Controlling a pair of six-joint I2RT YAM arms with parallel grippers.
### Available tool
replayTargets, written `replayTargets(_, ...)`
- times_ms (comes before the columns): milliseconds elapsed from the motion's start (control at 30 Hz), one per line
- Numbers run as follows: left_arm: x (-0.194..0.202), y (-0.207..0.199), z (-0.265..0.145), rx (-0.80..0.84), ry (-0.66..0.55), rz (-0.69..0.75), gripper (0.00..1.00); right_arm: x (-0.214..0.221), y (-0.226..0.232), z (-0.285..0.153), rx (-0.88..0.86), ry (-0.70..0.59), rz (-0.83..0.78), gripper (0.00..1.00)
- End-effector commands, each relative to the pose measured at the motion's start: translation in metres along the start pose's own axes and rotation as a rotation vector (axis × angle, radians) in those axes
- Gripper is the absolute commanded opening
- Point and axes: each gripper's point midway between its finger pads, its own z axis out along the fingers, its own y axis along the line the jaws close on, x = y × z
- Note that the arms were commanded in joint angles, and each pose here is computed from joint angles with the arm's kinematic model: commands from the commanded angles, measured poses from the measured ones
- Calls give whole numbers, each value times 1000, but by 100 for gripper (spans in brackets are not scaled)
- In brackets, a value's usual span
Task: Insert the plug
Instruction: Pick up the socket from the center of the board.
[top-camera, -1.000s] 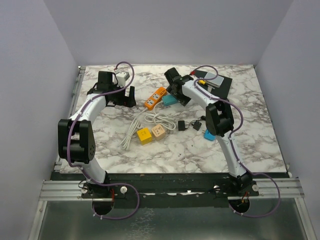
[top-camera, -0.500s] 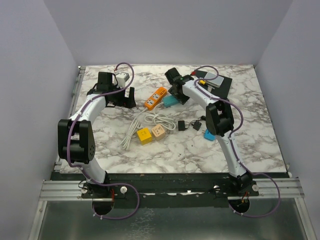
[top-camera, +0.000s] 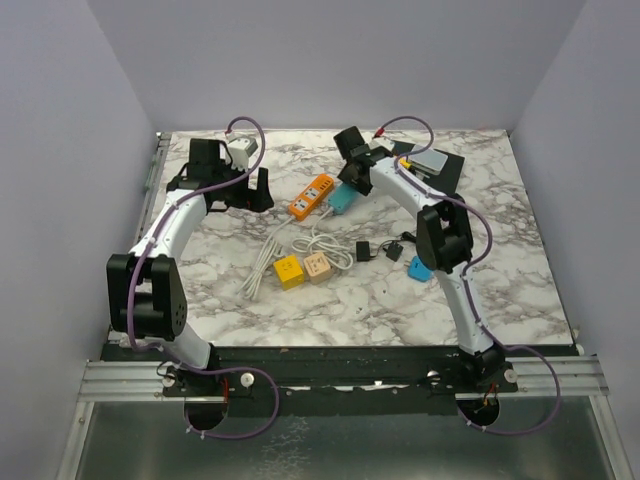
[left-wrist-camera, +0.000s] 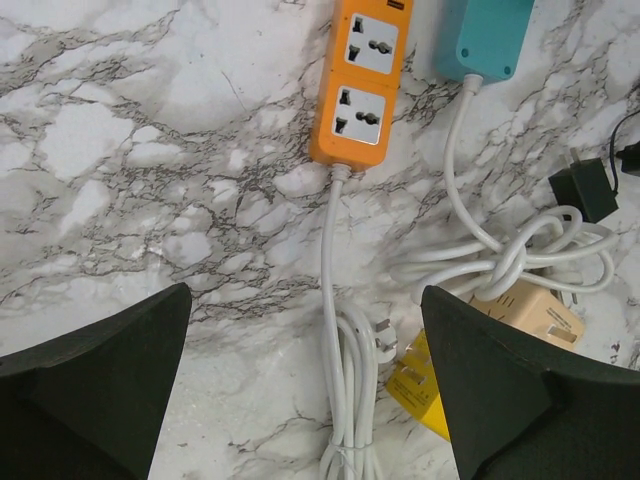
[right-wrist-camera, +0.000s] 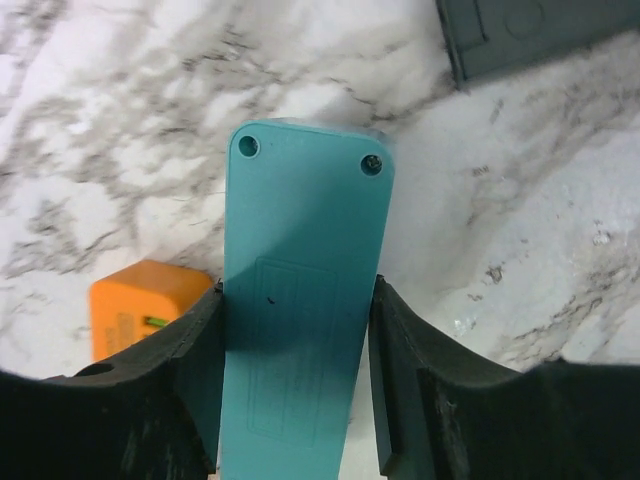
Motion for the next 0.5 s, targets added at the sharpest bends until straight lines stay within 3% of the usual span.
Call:
replayTargets(0, -25, -19, -20, 50, -63, 41, 99, -92, 50, -90, -305, -164, -34, 12)
replayTargets(267, -63, -42, -40, 128, -160, 182, 99, -134, 71, -195, -616, -260, -208, 9)
replayTargets(467, -111, -74, -81, 210, -323, 481, 99, -128, 94, -284, -968, -237, -456, 9)
